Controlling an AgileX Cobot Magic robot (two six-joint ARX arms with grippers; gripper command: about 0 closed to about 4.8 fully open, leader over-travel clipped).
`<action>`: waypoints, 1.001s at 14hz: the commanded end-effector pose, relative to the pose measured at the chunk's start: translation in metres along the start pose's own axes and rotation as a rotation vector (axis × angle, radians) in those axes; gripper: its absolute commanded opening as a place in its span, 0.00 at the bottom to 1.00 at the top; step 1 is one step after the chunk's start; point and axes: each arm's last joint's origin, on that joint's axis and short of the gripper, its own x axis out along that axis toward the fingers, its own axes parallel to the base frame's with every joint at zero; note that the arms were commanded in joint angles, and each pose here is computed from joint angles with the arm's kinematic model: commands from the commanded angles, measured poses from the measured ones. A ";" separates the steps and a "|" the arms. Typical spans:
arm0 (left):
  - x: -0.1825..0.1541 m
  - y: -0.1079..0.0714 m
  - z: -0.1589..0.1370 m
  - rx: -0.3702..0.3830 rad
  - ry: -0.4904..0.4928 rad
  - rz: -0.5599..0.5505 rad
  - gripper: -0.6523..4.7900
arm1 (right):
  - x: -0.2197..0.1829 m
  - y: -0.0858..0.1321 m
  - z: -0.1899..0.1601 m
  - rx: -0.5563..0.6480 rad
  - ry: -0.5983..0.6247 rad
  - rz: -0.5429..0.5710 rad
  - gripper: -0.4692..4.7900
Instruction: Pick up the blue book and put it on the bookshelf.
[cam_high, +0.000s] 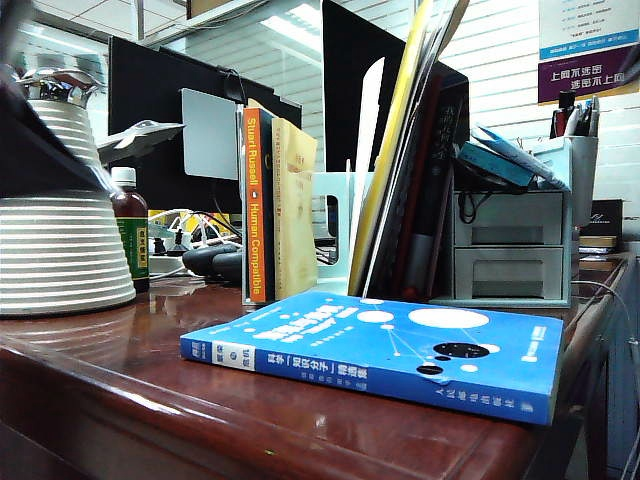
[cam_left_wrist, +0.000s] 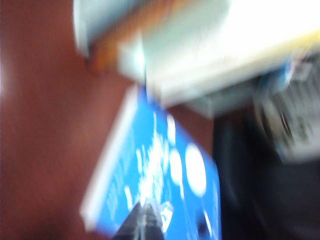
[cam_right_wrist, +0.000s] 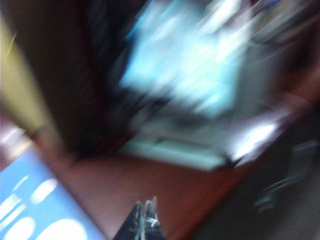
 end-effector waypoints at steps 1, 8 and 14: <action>0.019 0.001 -0.001 -0.059 0.131 -0.064 0.38 | 0.029 -0.002 0.001 0.000 0.022 0.072 0.08; 0.035 0.020 -0.010 -0.300 0.214 0.027 1.00 | 0.104 -0.012 -0.033 0.024 0.171 0.086 0.08; 0.039 0.027 -0.015 -0.357 0.247 0.081 1.00 | 0.122 0.008 -0.058 0.017 0.305 0.207 0.08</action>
